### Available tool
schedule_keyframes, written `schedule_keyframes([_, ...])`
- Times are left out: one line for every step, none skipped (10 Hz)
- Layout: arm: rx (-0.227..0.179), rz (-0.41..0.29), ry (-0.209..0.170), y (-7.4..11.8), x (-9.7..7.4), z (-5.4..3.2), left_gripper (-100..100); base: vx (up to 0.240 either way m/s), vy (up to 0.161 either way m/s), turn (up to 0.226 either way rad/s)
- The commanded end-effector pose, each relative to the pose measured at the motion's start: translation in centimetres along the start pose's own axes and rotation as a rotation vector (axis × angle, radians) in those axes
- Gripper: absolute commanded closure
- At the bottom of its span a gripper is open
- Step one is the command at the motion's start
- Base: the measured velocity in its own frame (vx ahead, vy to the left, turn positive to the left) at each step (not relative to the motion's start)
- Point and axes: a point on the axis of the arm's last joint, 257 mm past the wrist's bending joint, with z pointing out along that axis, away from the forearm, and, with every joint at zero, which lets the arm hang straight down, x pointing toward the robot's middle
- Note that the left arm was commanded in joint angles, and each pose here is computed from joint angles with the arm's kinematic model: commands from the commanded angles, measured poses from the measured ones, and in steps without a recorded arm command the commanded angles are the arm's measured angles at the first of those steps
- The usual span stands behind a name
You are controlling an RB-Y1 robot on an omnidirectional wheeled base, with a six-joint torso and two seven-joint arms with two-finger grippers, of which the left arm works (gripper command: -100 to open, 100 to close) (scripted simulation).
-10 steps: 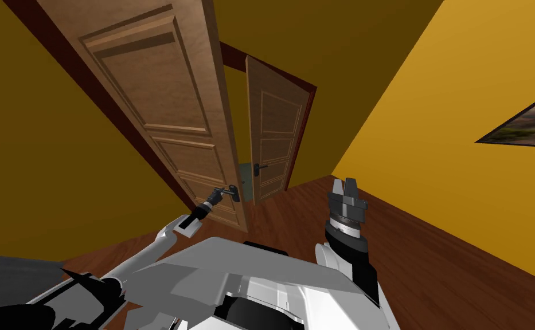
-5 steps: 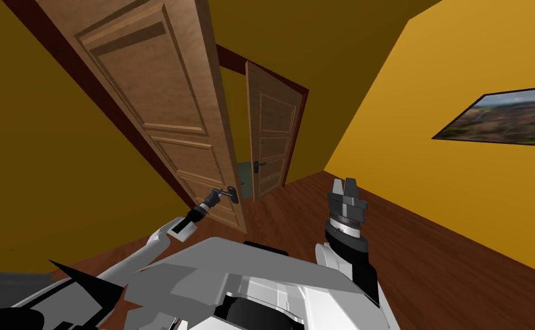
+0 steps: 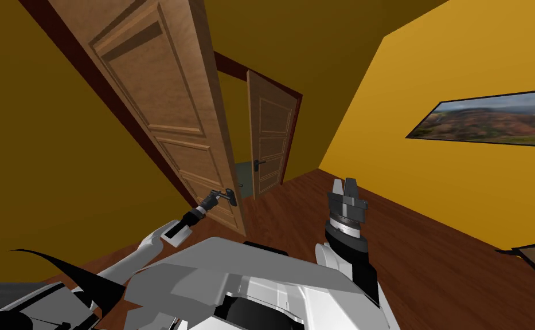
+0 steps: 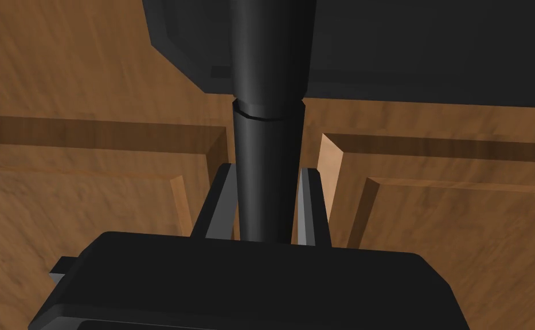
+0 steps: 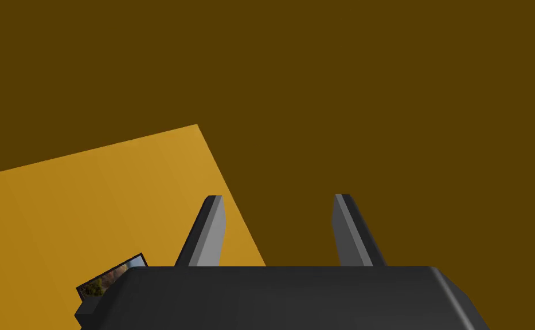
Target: Pull the door open
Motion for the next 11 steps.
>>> schedule_keyframes([0.006, -0.004, 0.022, -0.1, 0.4, -0.5, 100, -0.232, 0.107, -0.219])
schedule_keyframes([0.007, -0.004, 0.03, -0.1, 0.5, -0.83, 100, -0.209, 0.073, -0.154])
schedule_keyframes([0.009, -0.005, 0.039, -0.1, 0.6, -1.19, 100, -0.204, 0.074, -0.138])
schedule_keyframes([0.01, -0.006, 0.048, -0.1, 0.6, -1.55, 100, -0.195, 0.107, -0.15])
schedule_keyframes([0.011, -0.006, 0.057, -0.1, 0.7, -1.91, 100, -0.174, 0.134, -0.154])
schedule_keyframes([0.011, -0.007, 0.066, -0.1, 0.7, -2.25, 100, -0.204, 0.119, -0.134])
schedule_keyframes([0.012, -0.008, 0.076, -0.1, 0.8, -2.68, 100, -0.225, 0.09, -0.14])
schedule_keyframes([0.013, -0.009, 0.084, -0.2, 0.8, -2.98, 100, -0.216, 0.069, -0.143])
schedule_keyframes([0.013, -0.001, 0.068, -0.5, 0.2, -2.69, 100, -0.091, 0.038, -0.02])
schedule_keyframes([0.01, -0.002, 0.079, -0.3, 0.2, -3.38, 100, -0.117, 0.056, -0.121])
schedule_keyframes([0.01, -0.002, 0.082, -0.2, 0.2, -3.53, 100, -0.174, 0.08, -0.153])
